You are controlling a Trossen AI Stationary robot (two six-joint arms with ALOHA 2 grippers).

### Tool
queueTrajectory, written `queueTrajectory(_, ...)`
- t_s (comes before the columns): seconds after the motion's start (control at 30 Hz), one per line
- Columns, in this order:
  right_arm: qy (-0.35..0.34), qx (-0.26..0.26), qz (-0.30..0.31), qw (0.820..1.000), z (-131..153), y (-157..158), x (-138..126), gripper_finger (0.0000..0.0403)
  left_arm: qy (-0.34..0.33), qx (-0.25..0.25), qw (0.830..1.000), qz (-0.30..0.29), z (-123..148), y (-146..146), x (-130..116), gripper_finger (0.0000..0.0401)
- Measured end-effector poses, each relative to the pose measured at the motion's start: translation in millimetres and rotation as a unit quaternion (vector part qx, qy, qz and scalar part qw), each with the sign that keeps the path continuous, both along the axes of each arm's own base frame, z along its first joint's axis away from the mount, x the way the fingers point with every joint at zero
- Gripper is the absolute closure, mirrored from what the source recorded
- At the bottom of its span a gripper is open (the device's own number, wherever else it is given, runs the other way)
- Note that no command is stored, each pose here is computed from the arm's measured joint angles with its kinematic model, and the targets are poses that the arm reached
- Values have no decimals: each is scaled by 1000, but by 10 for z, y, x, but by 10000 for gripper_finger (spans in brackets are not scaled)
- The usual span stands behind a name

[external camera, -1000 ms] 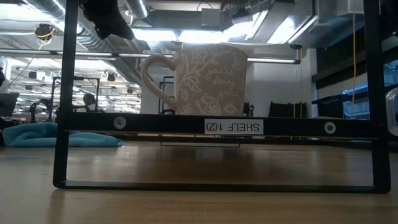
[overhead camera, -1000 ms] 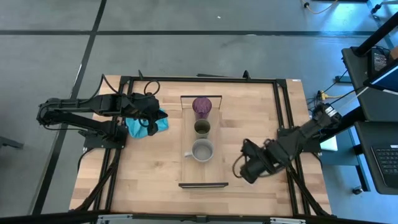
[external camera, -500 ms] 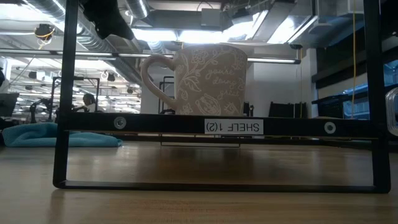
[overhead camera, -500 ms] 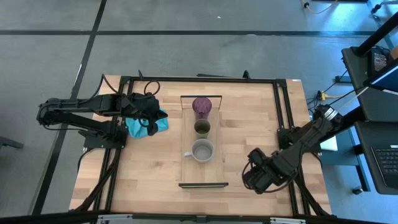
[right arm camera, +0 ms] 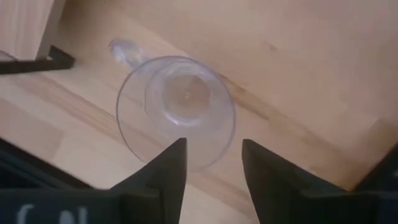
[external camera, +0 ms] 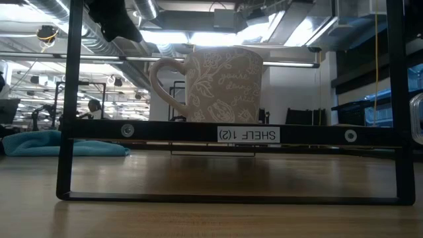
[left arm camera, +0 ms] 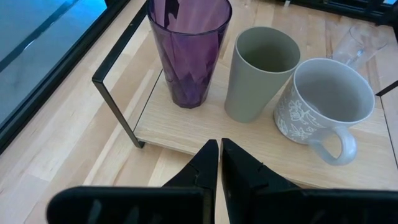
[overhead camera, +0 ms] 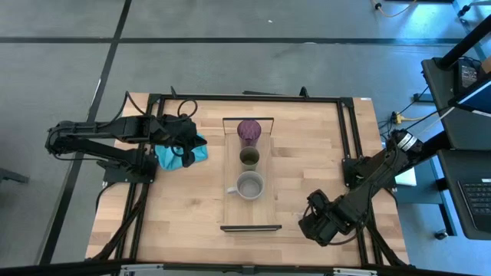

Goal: Stack small to large cups/mugs on shelf
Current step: Put the transparent mug on the shelf

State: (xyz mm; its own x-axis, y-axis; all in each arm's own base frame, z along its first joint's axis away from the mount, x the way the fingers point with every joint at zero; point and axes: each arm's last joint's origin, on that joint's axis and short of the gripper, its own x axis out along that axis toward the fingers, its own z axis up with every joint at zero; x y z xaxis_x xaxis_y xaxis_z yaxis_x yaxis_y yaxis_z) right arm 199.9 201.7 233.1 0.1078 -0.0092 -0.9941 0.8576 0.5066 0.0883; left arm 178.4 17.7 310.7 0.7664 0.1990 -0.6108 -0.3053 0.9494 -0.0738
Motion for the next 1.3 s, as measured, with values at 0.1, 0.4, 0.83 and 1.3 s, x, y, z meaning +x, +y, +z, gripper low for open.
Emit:
queueTrajectory(0.1, -5, 7, -36, 999, -58, 0, 1, 248, 0, 0, 1000, 0, 0, 0, 0, 387)
queueTrajectory(0.4, 0, 7, -87, 996, -149, -24, -19, 248, 0, 0, 1000, 0, 0, 1, 0, 387)
queueTrajectory(0.83, -10, 31, -111, 993, -274, -13, -12, 264, 0, -2, 1000, 1, 0, 0, 0, 387)
queueTrajectory(1.3, 6, 46, -167, 985, -275, -8, -22, 267, -1, -3, 1000, 3, 0, 1, 0, 387)
